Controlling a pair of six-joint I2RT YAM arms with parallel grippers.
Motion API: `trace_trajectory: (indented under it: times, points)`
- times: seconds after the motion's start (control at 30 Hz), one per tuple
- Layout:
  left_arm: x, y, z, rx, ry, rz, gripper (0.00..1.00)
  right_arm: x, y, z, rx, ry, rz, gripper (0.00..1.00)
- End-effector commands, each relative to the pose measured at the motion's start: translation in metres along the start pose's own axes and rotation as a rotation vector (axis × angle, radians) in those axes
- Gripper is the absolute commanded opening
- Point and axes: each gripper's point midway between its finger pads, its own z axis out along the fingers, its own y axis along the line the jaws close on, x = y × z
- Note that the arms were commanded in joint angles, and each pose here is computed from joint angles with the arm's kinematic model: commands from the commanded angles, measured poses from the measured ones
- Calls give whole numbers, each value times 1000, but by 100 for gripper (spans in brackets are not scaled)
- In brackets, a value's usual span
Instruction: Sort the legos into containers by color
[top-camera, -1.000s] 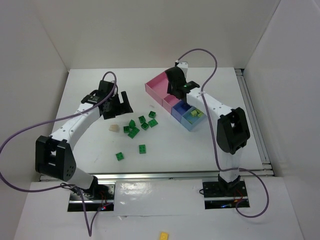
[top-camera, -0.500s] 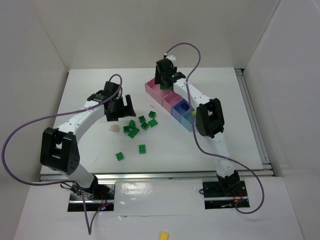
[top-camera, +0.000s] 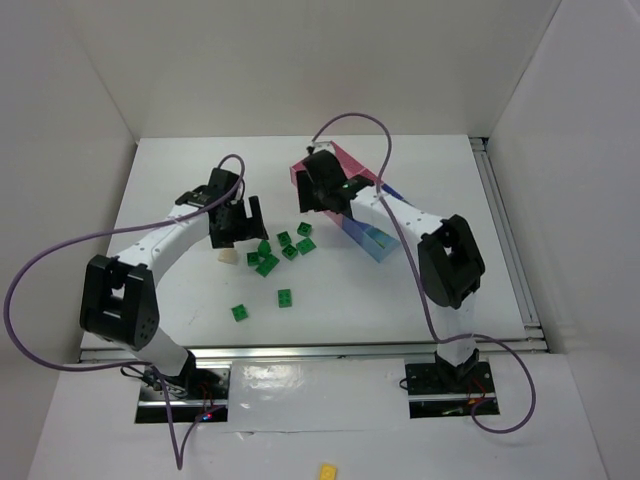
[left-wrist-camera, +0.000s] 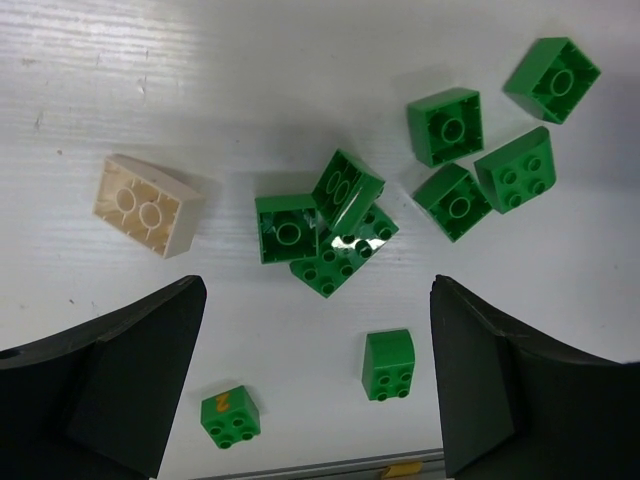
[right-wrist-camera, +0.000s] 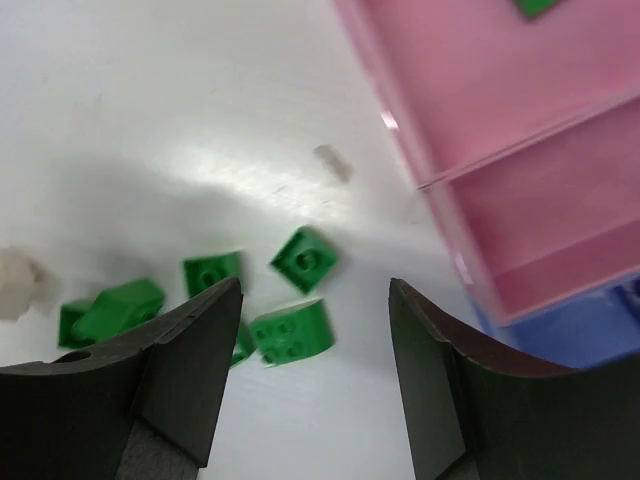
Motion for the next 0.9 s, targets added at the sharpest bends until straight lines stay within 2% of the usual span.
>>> trace_trajectory:
  times: [0.0, 0.13, 0.33, 0.5, 0.57, 0.8, 0.87]
  points:
    - [-4, 8, -16, -18, -43, -24, 96, 26, 24, -4, -76, 49, -62, 68]
    - [-12, 13, -23, -18, -70, -60, 96, 44, 33, 6, -97, 100, -56, 68]
    - [-10, 12, -20, -14, -56, -71, 96, 57, 41, 30, -76, 154, 43, 79]
    - [-15, 5, -27, 27, -81, -69, 97, 73, 42, 46, -41, 189, 62, 79]
    - [-16, 4, -26, 23, -74, -69, 97, 78, 41, 50, -34, 200, 69, 73]
    - [-19, 4, -32, 21, -89, -69, 97, 88, 40, 63, -1, 204, 63, 64]
    - [-22, 3, -33, 26, -97, -69, 97, 80, 39, 64, 16, 180, 64, 56]
